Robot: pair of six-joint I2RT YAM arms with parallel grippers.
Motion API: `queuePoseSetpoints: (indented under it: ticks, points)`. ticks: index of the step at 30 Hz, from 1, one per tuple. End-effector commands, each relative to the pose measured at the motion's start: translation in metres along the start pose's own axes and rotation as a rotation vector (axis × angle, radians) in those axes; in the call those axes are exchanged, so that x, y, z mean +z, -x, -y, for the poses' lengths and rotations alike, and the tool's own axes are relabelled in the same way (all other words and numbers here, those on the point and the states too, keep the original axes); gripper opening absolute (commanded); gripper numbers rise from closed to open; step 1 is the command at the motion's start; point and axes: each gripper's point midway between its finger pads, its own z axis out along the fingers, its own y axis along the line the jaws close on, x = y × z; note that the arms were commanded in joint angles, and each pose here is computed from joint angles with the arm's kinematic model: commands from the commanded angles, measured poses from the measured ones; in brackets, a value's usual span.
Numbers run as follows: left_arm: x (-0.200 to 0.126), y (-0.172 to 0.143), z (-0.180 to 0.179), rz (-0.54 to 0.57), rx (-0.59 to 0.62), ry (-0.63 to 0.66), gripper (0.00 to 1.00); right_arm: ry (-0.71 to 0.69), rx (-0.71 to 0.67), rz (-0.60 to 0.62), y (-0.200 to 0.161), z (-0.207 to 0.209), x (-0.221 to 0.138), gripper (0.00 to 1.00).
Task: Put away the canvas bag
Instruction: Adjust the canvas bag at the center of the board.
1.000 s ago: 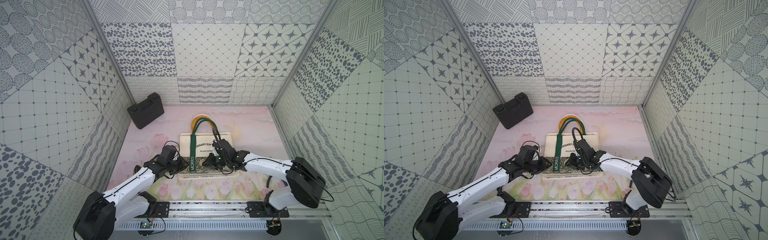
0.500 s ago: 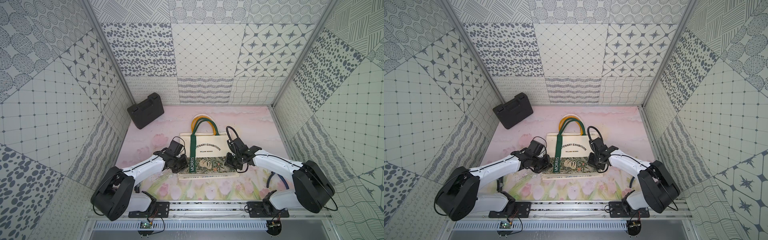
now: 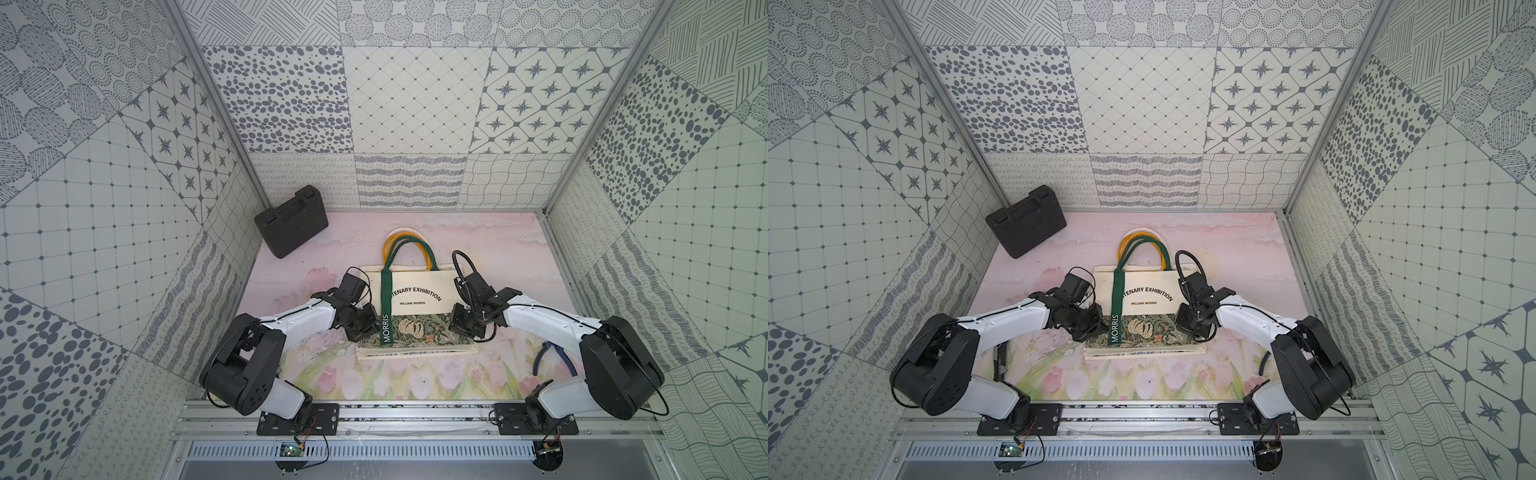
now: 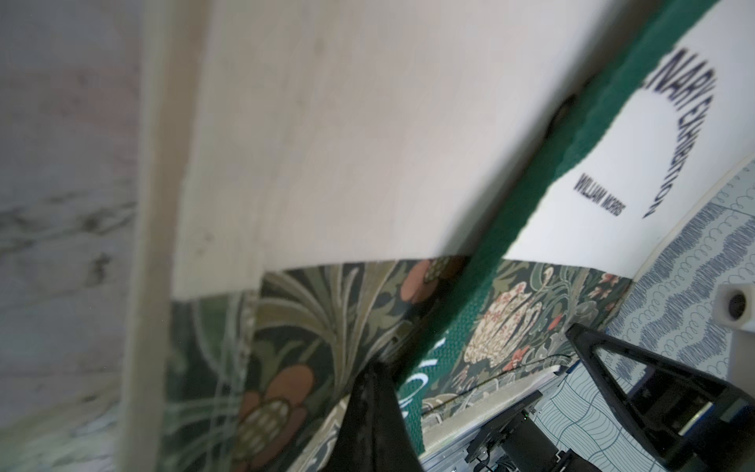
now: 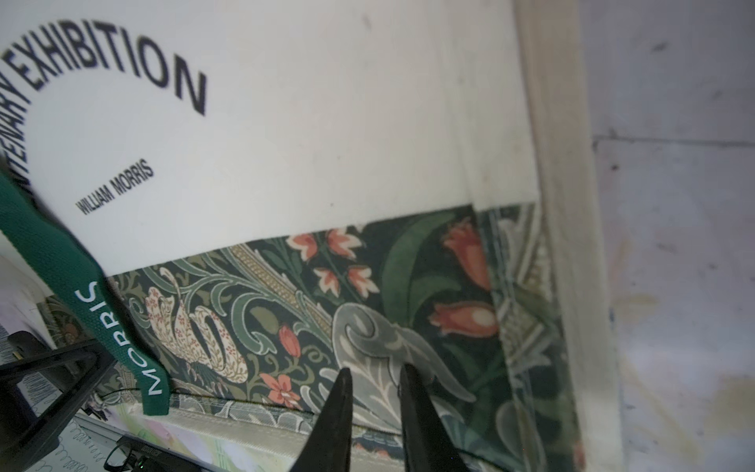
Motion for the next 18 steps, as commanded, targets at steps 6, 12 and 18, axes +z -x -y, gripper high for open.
queuePoseSetpoints:
  ticks: [6, 12, 18]
  points:
    - [-0.029, 0.025, -0.076, 0.154, -0.098, 0.344, 0.0, -0.172, 0.111, 0.014, 0.006, 0.052, -0.001, 0.23]
    - [-0.046, 0.031, -0.08, 0.192, -0.096, 0.336, 0.0, -0.263, 0.129, -0.037, 0.009, 0.063, 0.003, 0.23]
    - [-0.067, 0.034, -0.063, 0.257, -0.002, 0.255, 0.0, -0.268, 0.108, -0.045, 0.016, 0.059, 0.005, 0.21]
